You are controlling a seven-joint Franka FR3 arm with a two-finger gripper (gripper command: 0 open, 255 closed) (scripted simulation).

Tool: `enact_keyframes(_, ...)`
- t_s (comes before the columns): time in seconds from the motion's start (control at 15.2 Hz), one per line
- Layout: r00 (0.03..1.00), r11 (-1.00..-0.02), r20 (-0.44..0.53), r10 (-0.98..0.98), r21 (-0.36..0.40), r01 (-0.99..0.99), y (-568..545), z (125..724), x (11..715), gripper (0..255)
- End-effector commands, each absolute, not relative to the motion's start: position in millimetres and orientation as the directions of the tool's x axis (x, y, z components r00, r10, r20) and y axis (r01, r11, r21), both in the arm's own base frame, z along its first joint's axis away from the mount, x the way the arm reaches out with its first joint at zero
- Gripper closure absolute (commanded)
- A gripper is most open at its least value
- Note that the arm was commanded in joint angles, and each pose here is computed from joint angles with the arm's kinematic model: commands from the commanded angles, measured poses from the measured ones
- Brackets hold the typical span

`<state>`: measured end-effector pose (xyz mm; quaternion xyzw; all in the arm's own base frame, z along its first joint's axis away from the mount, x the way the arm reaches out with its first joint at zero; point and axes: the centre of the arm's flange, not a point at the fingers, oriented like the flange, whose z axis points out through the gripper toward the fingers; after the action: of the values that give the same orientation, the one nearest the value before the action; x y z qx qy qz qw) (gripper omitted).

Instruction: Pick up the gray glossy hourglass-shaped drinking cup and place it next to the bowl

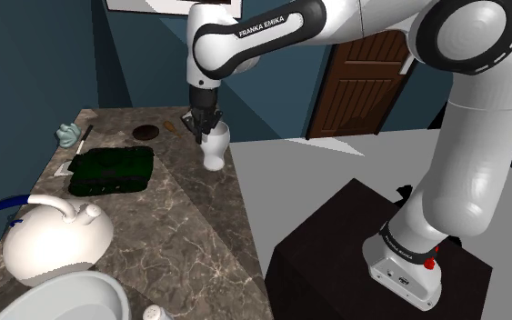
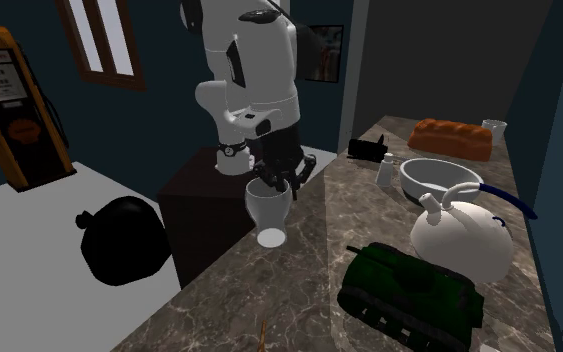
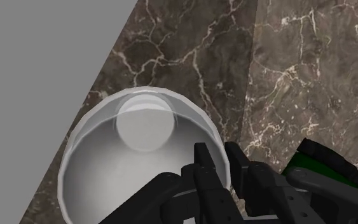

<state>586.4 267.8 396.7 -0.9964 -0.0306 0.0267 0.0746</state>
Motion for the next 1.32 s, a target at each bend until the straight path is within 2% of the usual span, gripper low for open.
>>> enact_keyframes(0.0, 0.997, -0.987, -0.048, 0.065, -0.15, 0.057, 268.0, 407.7, 586.6, 255)
enact_keyframes(1.25, 0.997, -0.987, -0.048, 0.065, -0.15, 0.057, 268.0, 508.0, 586.6, 255)
